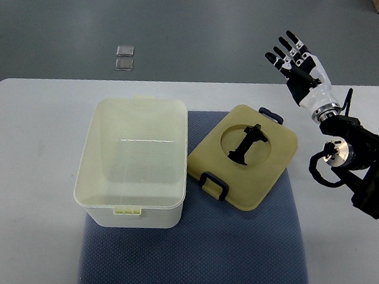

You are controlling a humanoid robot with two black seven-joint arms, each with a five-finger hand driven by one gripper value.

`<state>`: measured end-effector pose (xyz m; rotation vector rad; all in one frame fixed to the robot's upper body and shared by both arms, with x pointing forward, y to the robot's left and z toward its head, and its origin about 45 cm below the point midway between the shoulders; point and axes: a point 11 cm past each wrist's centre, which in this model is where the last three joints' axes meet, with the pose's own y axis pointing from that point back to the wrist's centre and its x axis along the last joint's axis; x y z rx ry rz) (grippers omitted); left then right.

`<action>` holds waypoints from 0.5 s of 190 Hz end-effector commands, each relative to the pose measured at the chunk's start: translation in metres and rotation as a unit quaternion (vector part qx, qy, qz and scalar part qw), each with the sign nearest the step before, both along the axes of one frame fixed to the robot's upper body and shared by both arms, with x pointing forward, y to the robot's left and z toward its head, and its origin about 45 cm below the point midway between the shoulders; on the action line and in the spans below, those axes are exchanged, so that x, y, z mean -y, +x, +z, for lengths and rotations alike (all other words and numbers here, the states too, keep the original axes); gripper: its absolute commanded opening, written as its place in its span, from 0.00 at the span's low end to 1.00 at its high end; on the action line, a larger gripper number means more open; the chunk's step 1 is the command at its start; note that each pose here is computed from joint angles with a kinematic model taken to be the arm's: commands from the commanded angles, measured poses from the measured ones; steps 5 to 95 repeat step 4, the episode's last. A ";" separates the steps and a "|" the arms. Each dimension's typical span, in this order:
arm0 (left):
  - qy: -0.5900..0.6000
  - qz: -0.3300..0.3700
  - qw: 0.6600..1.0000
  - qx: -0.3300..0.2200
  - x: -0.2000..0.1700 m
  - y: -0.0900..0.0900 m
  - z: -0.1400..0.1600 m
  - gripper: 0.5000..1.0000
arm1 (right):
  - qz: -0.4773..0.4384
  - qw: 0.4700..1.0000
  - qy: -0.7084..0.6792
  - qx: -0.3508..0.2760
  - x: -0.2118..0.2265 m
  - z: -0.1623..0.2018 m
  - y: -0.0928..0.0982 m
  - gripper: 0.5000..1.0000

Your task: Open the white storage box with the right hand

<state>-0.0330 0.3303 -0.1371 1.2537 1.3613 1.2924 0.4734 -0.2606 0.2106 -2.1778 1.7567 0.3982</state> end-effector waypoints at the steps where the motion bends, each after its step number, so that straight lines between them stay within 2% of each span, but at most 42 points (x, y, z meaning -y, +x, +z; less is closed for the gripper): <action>1: 0.001 0.001 1.000 0.000 -0.001 0.000 0.000 1.00 | -0.007 1.000 0.001 0.012 0.003 0.003 0.000 0.86; 95: 0.002 0.001 1.000 0.000 -0.001 0.000 0.000 1.00 | -0.010 1.000 0.002 0.016 0.004 0.004 0.000 0.86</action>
